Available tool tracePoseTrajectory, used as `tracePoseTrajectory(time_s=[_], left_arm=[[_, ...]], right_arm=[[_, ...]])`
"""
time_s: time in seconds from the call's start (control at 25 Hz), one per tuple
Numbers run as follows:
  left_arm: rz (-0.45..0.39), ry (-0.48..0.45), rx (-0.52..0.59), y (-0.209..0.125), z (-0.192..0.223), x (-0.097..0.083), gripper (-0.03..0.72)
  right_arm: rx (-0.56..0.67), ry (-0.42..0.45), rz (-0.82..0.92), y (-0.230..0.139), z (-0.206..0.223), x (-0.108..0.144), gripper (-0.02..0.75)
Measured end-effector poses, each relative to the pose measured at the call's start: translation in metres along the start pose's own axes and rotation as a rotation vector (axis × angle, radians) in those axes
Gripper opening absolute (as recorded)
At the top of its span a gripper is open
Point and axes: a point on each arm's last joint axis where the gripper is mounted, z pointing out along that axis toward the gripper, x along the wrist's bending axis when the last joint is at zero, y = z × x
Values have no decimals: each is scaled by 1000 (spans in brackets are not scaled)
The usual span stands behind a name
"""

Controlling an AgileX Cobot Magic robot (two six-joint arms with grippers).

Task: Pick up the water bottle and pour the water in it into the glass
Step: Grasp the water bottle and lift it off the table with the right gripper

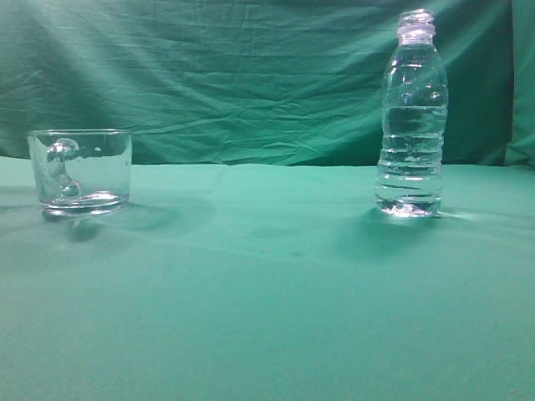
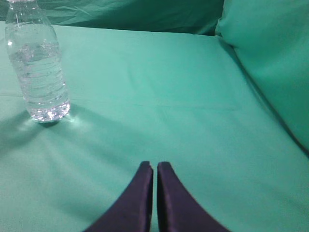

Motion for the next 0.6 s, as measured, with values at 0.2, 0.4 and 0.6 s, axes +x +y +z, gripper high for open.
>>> tracePoseTrajectory(time_s=[0.2, 0.4, 0.6], left_arm=[[0, 0, 0, 0, 0, 0, 0], [0, 0, 0, 0, 0, 0, 0], [0, 0, 0, 0, 0, 0, 0]], right_arm=[[0, 0, 0, 0, 0, 0, 0], [-5, -11, -50, 0, 0, -1, 0], [-186, 18, 75, 16, -1, 1, 0]])
